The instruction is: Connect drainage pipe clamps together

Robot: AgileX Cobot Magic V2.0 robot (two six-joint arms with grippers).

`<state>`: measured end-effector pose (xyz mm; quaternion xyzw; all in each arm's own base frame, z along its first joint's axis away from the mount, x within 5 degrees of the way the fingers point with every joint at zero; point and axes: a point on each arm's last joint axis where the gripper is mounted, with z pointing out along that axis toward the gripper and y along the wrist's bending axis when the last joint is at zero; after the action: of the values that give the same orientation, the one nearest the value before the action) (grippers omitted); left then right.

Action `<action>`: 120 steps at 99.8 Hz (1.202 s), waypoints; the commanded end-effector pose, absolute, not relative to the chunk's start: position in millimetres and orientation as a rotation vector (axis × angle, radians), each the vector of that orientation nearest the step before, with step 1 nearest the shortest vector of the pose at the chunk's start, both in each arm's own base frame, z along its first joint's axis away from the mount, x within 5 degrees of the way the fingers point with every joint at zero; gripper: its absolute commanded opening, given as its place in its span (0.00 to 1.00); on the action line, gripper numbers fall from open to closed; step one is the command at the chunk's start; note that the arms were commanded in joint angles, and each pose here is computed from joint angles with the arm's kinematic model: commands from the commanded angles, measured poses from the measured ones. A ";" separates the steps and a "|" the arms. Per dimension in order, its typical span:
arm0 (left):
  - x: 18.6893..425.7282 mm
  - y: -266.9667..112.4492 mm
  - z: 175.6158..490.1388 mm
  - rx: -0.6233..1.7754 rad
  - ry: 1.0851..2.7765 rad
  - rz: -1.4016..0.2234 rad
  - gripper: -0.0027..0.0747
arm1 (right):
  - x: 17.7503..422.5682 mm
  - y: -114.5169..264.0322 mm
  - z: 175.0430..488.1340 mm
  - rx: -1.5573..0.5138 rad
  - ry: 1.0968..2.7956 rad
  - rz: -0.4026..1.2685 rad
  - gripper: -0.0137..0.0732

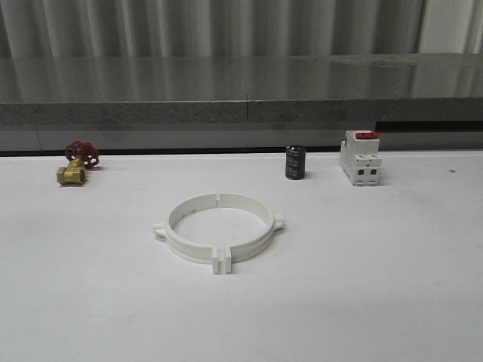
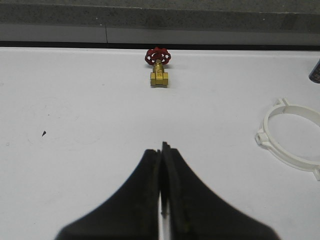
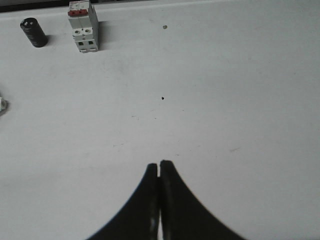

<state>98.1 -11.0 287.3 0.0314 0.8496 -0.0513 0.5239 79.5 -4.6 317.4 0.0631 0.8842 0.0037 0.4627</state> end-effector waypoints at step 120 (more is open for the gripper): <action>101.0 -11.6 300.9 0.065 1.948 -0.134 0.01 | 54.5 1.5 205.3 0.030 1.531 0.073 0.08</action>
<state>97.8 -11.0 287.2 0.0315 0.8494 -0.0513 0.5243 56.0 2.0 186.8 0.0153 0.7503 0.0360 0.6600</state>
